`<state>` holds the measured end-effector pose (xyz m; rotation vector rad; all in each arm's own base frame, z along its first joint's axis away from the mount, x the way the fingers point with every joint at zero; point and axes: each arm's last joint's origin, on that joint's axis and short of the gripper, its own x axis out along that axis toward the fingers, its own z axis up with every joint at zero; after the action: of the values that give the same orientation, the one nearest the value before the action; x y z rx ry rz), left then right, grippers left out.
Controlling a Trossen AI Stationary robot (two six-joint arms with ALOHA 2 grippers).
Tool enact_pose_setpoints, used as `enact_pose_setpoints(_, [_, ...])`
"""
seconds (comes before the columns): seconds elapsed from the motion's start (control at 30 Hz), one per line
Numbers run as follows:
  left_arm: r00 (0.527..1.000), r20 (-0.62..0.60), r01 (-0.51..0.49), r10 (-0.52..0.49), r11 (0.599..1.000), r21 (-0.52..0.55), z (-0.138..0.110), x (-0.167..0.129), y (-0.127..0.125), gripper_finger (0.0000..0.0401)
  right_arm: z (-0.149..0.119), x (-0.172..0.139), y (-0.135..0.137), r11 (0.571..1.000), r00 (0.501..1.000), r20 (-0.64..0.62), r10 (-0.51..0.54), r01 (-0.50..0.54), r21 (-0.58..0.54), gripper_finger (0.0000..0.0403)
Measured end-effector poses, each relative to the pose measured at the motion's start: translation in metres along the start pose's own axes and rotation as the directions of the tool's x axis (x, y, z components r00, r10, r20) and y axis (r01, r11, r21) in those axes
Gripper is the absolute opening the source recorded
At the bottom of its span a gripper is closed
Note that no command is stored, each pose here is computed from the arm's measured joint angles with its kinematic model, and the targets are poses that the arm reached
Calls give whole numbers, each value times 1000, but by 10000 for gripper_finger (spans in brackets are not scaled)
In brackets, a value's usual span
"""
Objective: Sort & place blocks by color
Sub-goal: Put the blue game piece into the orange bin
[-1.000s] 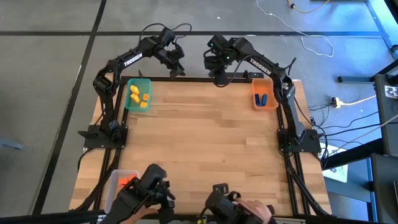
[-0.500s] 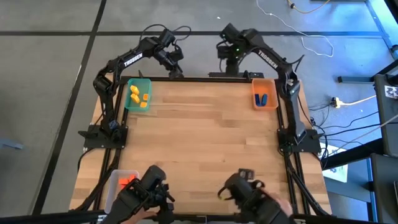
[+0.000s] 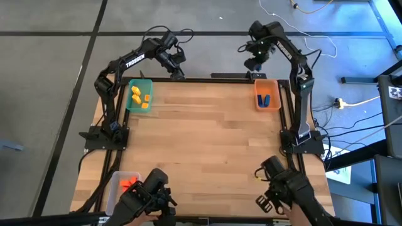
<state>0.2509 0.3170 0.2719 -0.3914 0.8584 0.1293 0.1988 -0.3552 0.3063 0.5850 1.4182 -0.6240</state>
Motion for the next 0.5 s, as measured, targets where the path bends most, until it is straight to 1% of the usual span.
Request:
enact_pose_setpoints(0.07, [1000,-5,3,-3,1000,-4,-1,0,0,192,-5,14,-9,998,998,-58,17,-13,66,102])
enact_pose_setpoints(0.17, [1000,-10,5,-5,1000,-8,-1,0,0,192,-15,40,-15,993,986,-158,49,-31,114,102])
enact_pose_setpoints(0.3, [1000,-11,6,-6,1000,-8,-1,0,-1,192,-32,73,-12,990,949,-300,99,-63,127,103])
enact_pose_setpoints(0.4, [1000,-11,7,-7,1000,-8,-1,0,-1,192,-44,92,-8,988,918,-377,121,-76,132,103])
enact_pose_setpoints(0.5, [1000,-10,8,-8,1000,-8,-1,0,0,192,-49,108,-8,995,908,-413,67,-29,98,104])
